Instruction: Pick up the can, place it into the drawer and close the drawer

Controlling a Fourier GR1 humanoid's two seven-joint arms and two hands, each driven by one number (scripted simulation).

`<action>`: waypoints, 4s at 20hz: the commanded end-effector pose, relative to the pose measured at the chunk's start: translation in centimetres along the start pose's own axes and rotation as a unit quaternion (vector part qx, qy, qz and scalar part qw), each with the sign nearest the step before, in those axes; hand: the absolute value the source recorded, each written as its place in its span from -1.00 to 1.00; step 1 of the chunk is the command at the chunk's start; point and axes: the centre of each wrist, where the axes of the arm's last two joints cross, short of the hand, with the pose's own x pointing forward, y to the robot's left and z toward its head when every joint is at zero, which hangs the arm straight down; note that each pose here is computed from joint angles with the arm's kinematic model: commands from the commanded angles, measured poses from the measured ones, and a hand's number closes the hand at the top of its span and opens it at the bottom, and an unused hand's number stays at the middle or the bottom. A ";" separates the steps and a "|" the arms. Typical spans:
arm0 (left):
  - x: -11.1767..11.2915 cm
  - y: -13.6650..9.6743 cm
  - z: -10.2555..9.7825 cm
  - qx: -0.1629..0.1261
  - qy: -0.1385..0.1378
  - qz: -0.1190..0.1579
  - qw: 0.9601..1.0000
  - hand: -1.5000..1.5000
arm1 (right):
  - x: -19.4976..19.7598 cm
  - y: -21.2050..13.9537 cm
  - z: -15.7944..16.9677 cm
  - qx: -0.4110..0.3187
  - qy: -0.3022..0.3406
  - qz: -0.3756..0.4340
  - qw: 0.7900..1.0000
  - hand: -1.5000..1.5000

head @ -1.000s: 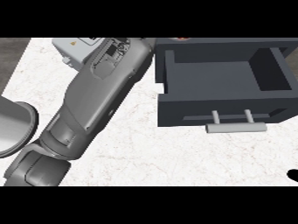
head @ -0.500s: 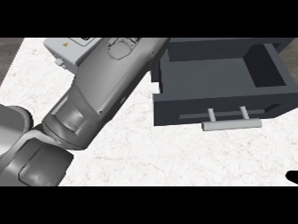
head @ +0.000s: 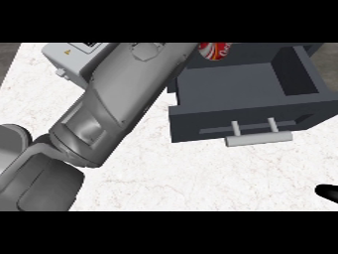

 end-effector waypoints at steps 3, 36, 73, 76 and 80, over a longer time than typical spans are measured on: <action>-0.4 0.0 -0.2 0.047 -0.010 -0.007 0.999 -1.00 | 0.0 0.9 -1.1 0.014 -0.011 -0.004 1.000 -1.00; 0.3 -0.2 -0.2 0.037 -0.016 0.042 0.998 -1.00 | -9.6 9.3 -9.5 0.145 -0.087 0.444 0.880 -1.00; -2.4 11.4 -0.3 0.043 0.005 0.050 0.998 -1.00 | -11.4 15.9 -23.2 -0.010 -0.130 0.520 0.844 -1.00; -2.4 12.5 0.1 0.041 0.007 0.039 0.998 -1.00 | -10.8 18.0 -23.0 -0.005 -0.139 0.493 0.859 -1.00; -3.6 13.0 0.5 0.053 -0.003 0.046 0.998 -1.00 | -9.7 18.6 -23.5 -0.003 -0.150 0.438 0.887 -1.00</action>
